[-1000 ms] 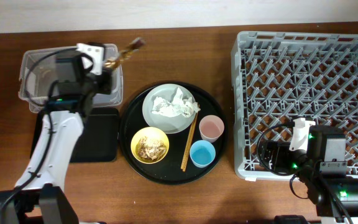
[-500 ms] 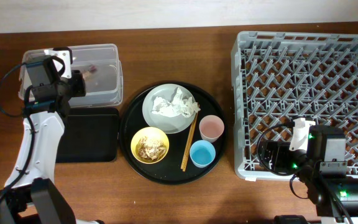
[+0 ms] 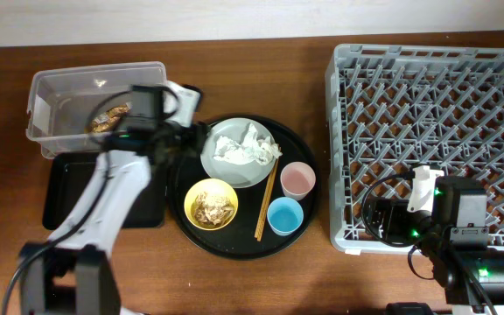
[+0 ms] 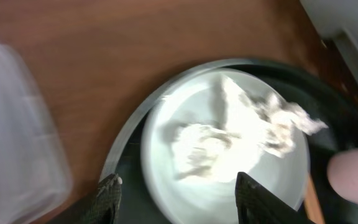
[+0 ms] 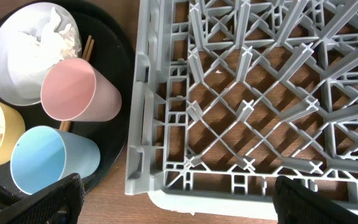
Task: Sort waste into correct bins and load items into the dishwasher rack
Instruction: 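Grasp the white tissue on the plate with the left gripper, then move the tissue left and release it into the clear bin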
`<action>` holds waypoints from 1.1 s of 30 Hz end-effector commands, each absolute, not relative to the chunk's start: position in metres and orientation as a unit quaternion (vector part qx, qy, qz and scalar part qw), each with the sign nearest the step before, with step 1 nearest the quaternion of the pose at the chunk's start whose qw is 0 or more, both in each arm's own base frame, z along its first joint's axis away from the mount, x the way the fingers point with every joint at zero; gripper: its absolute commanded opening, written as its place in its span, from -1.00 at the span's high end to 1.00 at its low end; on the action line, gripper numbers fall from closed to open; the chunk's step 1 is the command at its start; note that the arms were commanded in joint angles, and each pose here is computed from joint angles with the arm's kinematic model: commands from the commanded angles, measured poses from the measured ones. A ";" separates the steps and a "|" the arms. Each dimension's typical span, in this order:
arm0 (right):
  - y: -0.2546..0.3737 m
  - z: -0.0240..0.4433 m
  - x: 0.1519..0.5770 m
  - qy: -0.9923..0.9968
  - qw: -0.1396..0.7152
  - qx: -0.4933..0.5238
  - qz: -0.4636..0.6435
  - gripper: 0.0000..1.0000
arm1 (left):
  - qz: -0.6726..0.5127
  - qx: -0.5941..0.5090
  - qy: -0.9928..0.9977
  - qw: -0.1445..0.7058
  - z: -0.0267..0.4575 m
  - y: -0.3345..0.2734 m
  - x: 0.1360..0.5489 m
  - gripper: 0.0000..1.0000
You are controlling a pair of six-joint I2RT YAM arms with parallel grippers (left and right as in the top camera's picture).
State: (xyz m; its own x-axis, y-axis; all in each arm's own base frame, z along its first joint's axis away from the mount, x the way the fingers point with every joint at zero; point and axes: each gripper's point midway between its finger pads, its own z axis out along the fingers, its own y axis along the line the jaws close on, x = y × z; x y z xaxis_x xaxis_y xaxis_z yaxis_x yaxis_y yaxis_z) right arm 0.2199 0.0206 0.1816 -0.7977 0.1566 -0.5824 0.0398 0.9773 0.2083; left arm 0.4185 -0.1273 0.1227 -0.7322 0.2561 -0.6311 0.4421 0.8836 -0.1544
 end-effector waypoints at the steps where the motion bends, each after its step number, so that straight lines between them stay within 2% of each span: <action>1: 0.021 0.189 0.222 0.940 0.323 0.052 0.097 -0.97 | -0.129 0.220 0.930 0.265 0.081 -0.155 0.410 -0.27; 3: 0.021 0.189 0.222 0.940 0.323 0.052 0.096 -0.97 | -0.128 0.231 0.932 0.247 0.064 -0.166 0.406 -0.32; 9: 0.021 0.189 0.221 0.940 0.323 0.052 0.096 -0.97 | -0.105 0.247 0.943 0.198 0.011 -0.176 0.398 -0.31; 13: 0.021 0.189 0.221 0.940 0.323 0.052 0.097 -0.97 | -0.105 0.247 0.942 0.201 0.004 -0.177 0.402 0.76; 15: 0.021 0.189 0.221 0.940 0.323 0.052 0.096 -0.97 | -0.105 0.247 0.941 0.204 0.005 -0.178 0.404 0.99; 19: 0.021 0.189 0.221 0.940 0.323 0.052 0.096 -0.97 | -0.105 0.242 0.938 0.226 0.031 -0.175 0.413 0.99; 26: 0.021 0.189 0.221 0.940 0.323 0.052 0.096 -0.97 | -0.092 0.201 0.911 0.347 0.144 -0.138 0.433 0.99; 30: 0.021 0.189 0.221 0.940 0.323 0.052 0.096 -0.96 | -0.011 0.133 0.907 0.401 0.187 -0.074 0.444 0.99; 33: 0.021 0.189 0.221 0.940 0.323 0.052 0.096 -0.97 | 0.034 0.087 0.910 0.404 0.190 -0.031 0.449 0.99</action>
State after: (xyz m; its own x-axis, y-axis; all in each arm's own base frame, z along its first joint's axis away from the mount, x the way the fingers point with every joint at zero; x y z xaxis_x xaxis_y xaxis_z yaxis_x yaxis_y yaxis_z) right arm 0.2198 0.0206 0.1815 -0.7979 0.1566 -0.5821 0.0398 0.9772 0.2083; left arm 0.4427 -0.0764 0.1852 -0.6440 0.2237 -0.7316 0.2684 0.9616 0.0577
